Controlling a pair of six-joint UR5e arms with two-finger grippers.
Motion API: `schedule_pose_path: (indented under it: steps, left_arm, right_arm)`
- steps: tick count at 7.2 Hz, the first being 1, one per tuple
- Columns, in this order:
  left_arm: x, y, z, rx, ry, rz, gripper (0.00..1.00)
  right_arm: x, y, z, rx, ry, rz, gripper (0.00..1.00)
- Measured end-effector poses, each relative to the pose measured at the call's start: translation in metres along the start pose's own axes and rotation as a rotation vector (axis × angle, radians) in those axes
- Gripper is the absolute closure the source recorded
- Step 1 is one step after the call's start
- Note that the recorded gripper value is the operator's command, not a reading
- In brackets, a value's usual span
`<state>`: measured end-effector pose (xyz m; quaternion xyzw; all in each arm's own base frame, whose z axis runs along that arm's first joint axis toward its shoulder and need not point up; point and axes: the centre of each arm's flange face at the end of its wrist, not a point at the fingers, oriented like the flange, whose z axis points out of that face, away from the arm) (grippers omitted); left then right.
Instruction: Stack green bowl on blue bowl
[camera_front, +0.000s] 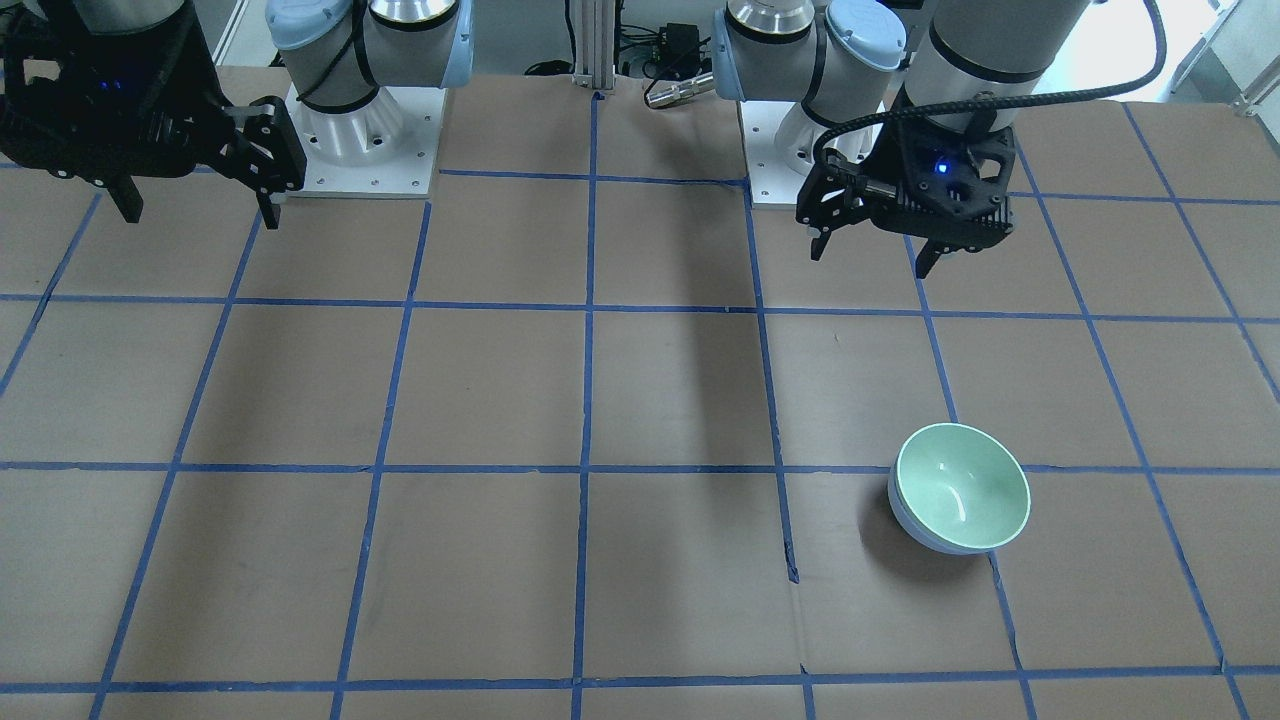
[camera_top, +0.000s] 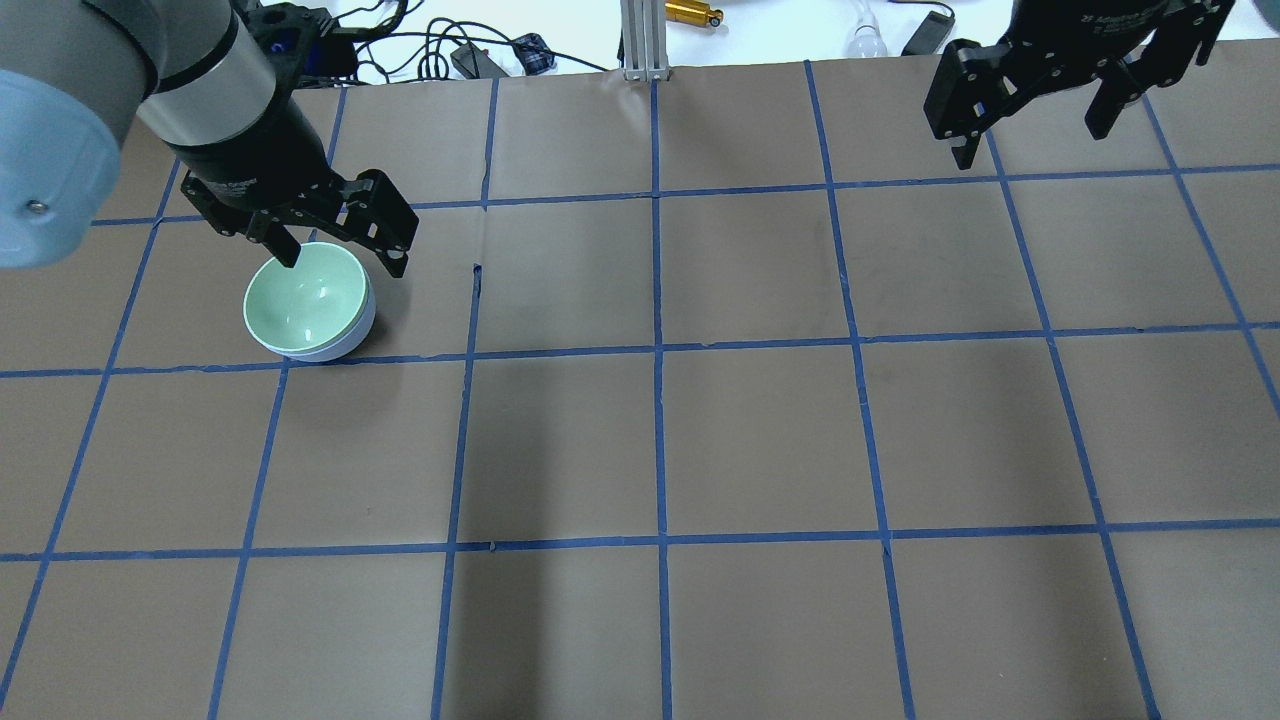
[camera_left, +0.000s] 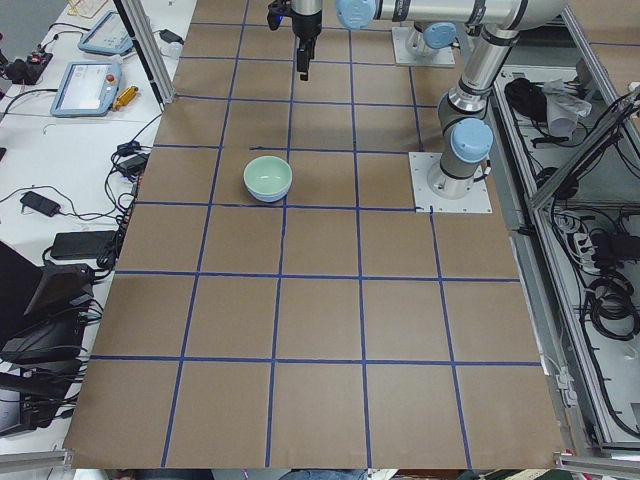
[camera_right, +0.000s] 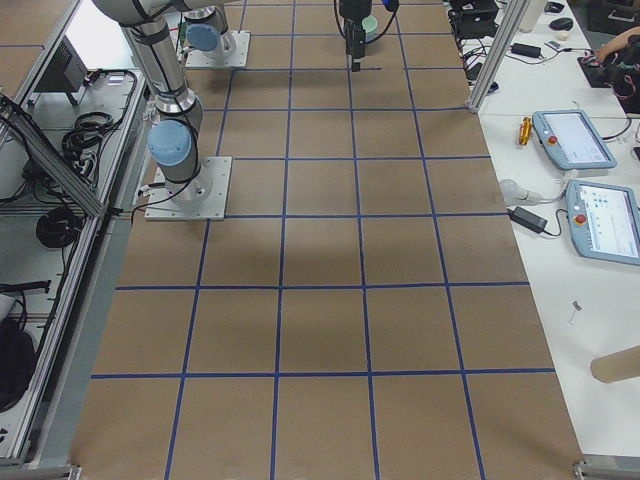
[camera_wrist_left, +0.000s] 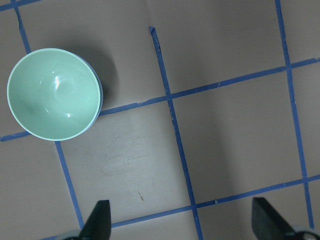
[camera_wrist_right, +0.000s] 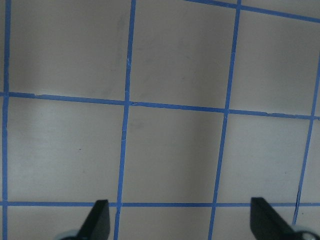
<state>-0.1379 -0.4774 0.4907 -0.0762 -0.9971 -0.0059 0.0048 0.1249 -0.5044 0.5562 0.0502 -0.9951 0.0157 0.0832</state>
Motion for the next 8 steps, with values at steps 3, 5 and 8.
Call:
schedule_pose_path:
  steps: [3,5,8]
  left_arm:
    - [0.002,0.007,-0.008,0.002,0.000,-0.018,0.00]
    - [-0.001,0.008,-0.009,0.003,0.000,-0.047,0.00]
    - [-0.003,0.012,-0.014,0.009,-0.023,-0.083,0.00]
  right_arm:
    - [0.000,0.000,0.000,0.000,0.000,0.000,0.00]
    - [0.000,0.000,0.000,0.000,0.000,0.000,0.00]
    - [0.000,0.000,0.000,0.000,0.000,0.000,0.00]
